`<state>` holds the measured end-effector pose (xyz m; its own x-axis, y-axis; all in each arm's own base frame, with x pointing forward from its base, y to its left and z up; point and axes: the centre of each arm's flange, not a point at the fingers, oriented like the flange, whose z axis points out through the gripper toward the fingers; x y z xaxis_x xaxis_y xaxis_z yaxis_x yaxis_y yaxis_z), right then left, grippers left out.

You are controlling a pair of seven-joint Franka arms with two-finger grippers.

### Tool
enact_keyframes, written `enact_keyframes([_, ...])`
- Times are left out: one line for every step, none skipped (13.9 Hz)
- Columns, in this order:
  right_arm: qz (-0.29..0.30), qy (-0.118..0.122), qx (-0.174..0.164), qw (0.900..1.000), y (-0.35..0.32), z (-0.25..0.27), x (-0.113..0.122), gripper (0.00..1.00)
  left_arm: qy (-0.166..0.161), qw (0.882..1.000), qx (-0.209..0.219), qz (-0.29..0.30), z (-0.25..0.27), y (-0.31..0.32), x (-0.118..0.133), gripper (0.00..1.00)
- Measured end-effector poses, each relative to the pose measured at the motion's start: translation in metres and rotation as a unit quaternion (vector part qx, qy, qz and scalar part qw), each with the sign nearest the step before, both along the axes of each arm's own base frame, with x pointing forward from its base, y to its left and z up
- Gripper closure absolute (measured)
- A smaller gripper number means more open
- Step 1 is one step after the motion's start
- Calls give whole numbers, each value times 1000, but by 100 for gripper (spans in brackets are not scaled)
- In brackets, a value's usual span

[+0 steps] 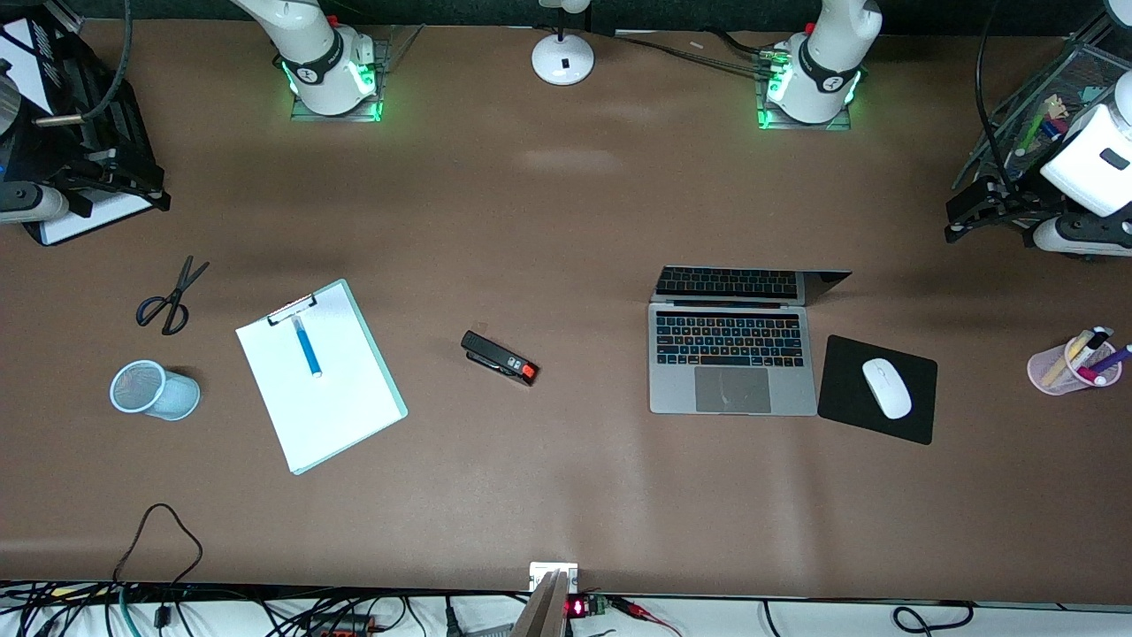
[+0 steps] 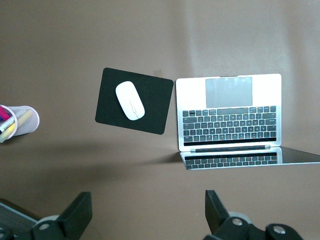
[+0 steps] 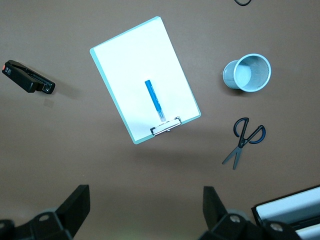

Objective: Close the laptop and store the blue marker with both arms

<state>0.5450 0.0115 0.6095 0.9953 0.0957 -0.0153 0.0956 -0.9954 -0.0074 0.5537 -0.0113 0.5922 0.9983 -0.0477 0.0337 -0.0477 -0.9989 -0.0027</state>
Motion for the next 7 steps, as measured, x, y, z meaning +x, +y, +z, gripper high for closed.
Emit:
enact_keyframes([0, 0, 0, 1000, 0, 0, 0, 0, 0, 1000, 0, 0, 0, 0, 0, 0])
enact_keyframes([0, 0, 0, 1000, 0, 0, 0, 0, 0, 1000, 0, 0, 0, 0, 0, 0])
enact_keyframes([0, -1, 0, 1000, 0, 0, 0, 0, 0, 1000, 0, 0, 0, 0, 0, 0])
enact_keyframes([0, -1, 0, 1000, 0, 0, 0, 0, 0, 1000, 0, 0, 0, 0, 0, 0])
enact_keyframes([0, -1, 0, 1000, 0, 0, 0, 0, 0, 1000, 0, 0, 0, 0, 0, 0])
enact_keyframes([0, -1, 0, 1000, 0, 0, 1, 0, 0, 1000, 0, 0, 0, 0, 0, 0])
enact_keyframes([0, 0, 0, 1000, 0, -1, 1, 0, 0, 1000, 0, 0, 0, 0, 0, 0])
